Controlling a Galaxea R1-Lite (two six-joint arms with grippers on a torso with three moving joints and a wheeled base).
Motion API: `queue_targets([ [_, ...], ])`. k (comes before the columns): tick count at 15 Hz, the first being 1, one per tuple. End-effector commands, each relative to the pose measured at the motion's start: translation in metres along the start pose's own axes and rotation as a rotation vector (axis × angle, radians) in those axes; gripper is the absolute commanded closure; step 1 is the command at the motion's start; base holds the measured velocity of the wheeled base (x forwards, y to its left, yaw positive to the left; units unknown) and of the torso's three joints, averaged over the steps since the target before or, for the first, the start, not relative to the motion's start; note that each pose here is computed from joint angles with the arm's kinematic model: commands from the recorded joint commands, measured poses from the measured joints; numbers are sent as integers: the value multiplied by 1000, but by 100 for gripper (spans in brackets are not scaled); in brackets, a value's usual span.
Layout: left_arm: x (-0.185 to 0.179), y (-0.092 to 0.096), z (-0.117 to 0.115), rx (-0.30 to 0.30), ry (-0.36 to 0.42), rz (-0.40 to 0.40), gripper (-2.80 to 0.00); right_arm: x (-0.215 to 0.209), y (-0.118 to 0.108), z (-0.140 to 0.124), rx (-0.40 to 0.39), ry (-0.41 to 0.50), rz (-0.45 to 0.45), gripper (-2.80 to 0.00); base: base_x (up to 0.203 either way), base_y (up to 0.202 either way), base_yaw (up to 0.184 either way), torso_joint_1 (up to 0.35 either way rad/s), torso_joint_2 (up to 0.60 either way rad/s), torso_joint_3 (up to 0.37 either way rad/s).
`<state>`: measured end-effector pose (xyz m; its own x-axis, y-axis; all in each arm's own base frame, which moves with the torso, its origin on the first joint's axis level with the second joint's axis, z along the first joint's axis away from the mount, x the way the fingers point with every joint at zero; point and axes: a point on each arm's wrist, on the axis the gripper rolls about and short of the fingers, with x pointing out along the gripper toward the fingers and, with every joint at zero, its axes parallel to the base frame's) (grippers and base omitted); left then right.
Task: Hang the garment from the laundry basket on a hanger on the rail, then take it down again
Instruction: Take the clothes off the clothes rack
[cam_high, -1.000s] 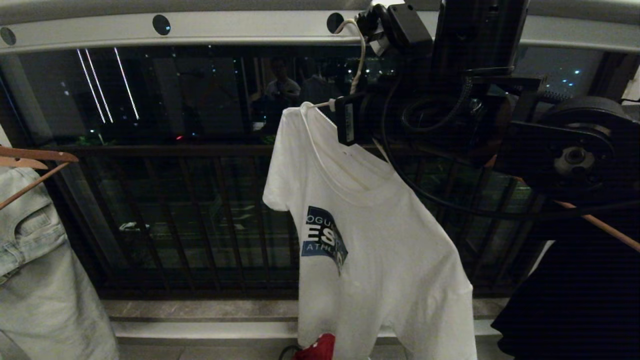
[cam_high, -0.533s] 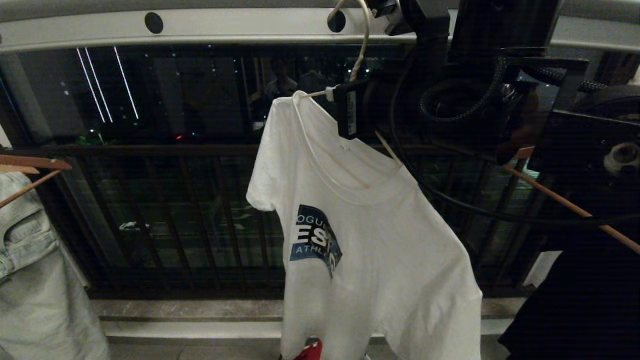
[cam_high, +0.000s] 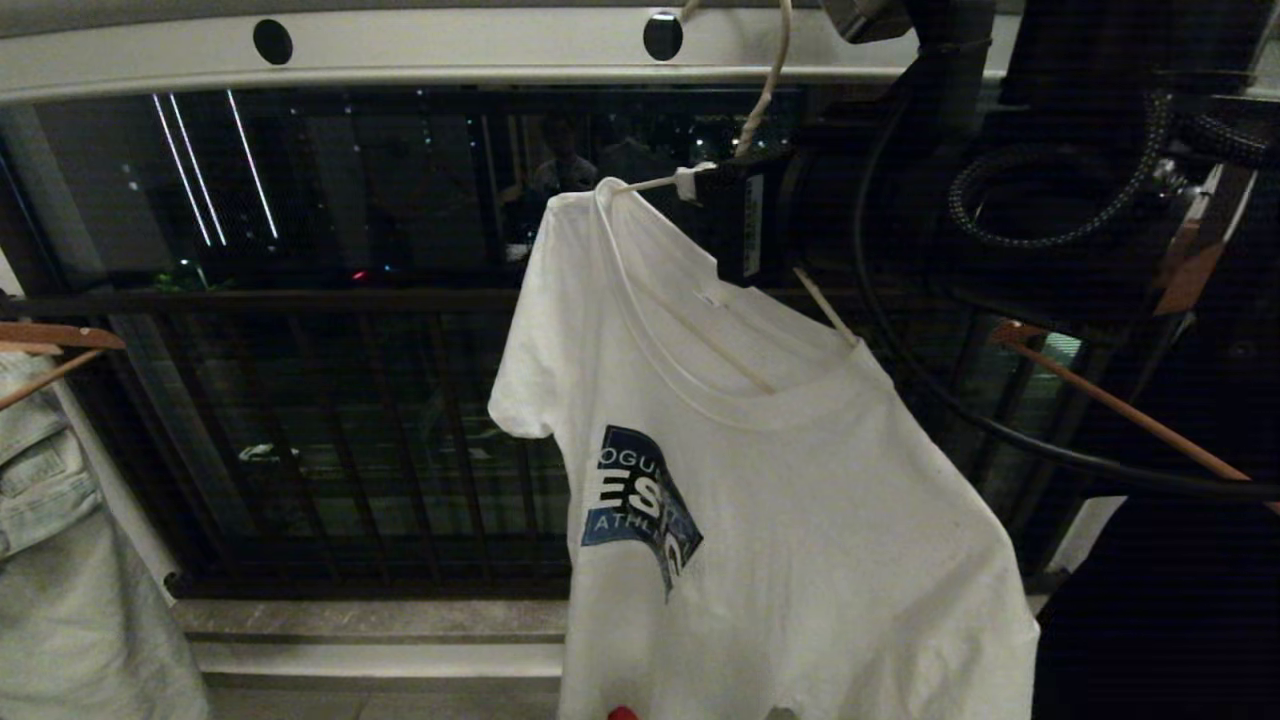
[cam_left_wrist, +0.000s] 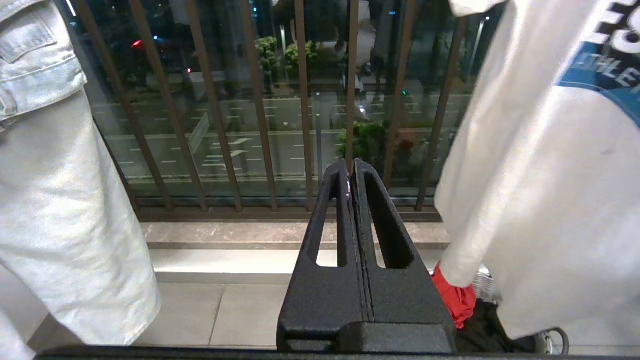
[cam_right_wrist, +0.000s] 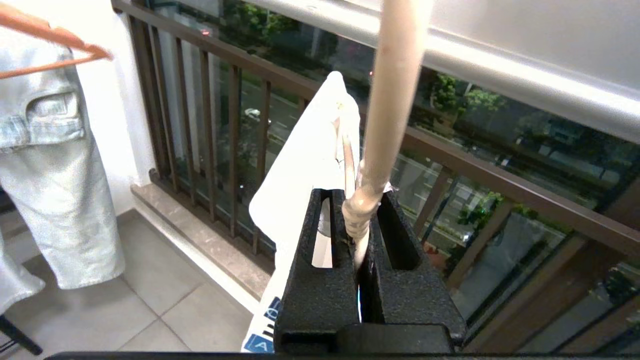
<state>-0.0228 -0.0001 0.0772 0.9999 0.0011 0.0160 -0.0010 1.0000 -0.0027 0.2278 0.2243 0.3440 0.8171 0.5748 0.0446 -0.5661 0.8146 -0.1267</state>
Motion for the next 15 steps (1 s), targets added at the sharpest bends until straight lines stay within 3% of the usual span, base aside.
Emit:
queue_targets([
  [1,0,0,-1,0,2,0,0,-17,-2,7,6,-21,5,0,0,0,0,0,0,0],
  [8,0,0,-1,0,2,0,0,-40,3,-27,36,72,39,0,0,0,0,0,0,0],
  [12,0,0,-1,0,4,0,0,-34,-7,-59,87,168,56,0,0,0,0,0,0,0],
  [15,0,0,-1,-1,2,0,0,-28,-14,-74,100,186,96,0,0,0,0,0,0,0],
])
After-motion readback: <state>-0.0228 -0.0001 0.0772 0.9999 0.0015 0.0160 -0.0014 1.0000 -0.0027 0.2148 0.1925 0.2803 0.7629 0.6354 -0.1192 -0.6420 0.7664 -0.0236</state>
